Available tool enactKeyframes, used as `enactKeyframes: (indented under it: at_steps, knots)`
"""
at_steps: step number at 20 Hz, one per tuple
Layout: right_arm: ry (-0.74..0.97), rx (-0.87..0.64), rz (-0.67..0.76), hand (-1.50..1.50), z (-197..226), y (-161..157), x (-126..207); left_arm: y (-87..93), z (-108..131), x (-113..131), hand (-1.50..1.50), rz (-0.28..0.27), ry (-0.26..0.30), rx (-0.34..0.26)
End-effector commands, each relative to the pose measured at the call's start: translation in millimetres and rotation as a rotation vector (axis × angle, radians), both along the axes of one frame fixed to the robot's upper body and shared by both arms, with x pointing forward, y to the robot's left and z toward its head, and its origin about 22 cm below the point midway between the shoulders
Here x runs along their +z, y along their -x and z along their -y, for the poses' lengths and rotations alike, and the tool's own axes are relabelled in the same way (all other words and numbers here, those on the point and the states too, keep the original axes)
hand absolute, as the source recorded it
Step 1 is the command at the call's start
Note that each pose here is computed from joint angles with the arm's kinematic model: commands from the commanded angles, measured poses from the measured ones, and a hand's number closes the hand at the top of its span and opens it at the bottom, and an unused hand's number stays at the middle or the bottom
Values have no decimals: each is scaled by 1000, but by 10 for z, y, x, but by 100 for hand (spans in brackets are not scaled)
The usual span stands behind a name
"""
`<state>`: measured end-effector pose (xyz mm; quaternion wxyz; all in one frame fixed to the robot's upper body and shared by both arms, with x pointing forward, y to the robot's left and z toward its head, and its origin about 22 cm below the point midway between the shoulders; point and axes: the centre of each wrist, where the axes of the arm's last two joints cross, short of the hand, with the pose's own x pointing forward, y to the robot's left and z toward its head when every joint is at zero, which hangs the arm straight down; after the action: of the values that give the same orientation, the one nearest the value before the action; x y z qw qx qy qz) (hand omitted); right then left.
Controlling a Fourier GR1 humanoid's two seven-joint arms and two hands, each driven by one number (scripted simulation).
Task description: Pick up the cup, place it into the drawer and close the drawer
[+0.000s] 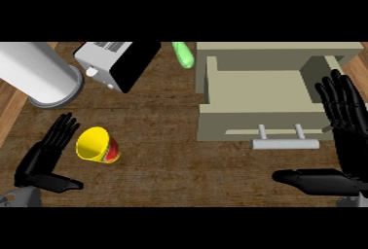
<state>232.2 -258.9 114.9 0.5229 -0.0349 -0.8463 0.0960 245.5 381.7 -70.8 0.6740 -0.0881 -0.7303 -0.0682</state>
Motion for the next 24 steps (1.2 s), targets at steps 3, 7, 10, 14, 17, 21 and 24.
enactKeyframes:
  at_steps: [3,7,10,14,17,21,24]
  knots:
    - [-5,18,20,-150,48,-84,10,-151,-43,-290,-150,-5,43,21]
    - [13,30,1,-150,149,134,-22,58,-173,-413,-150,20,44,32]
    - [-5,36,19,-150,73,94,102,-25,-145,-415,-150,26,62,24]
    - [-13,33,3,-150,32,107,95,-88,-44,-461,-150,26,60,37]
    - [-1,29,5,-150,41,36,-44,-31,-212,-412,-150,52,37,38]
    - [0,43,2,-150,65,-45,-122,-100,45,-518,-150,65,43,31]
    - [-6,41,24,-150,29,-76,31,-32,52,-576,-150,59,55,30]
